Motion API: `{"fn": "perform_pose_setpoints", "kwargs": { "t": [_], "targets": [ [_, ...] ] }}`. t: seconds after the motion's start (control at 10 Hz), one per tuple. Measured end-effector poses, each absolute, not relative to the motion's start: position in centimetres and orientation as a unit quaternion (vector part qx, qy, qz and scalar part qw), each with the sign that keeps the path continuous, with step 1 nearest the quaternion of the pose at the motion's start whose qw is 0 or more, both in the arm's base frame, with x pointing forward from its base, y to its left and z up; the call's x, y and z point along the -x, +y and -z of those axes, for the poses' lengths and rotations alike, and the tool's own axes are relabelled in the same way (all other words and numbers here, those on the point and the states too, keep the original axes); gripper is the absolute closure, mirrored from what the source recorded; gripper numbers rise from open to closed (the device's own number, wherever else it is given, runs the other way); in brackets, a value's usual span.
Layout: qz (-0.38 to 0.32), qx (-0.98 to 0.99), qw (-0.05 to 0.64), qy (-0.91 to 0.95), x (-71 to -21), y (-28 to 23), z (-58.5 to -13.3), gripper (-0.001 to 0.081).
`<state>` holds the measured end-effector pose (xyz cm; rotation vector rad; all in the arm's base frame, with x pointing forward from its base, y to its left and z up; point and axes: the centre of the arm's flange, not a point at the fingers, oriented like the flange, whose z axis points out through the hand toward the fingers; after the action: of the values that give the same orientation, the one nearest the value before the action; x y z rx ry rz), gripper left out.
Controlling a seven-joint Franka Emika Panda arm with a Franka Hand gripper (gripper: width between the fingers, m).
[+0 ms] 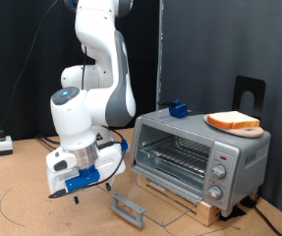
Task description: Make a piece of toast with the oven
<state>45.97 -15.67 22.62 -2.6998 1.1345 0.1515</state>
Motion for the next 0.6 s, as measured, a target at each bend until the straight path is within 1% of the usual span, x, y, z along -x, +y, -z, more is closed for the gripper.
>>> {"fn": "perform_pose_setpoints", "kwargs": {
  "t": [0.1,0.3,0.5,0.6],
  "targets": [
    [-0.059,0.918,0.133,0.369,-45.8,-15.2,-23.2,-0.0004],
    [-0.098,0.921,0.204,0.319,-45.0,-14.5,-25.5,-0.0004],
    [-0.130,0.917,0.253,0.279,-44.2,-14.4,-28.2,-0.0004],
    [-0.133,0.916,0.268,0.268,-44.0,-14.5,-29.6,-0.0004]
  ]
}}
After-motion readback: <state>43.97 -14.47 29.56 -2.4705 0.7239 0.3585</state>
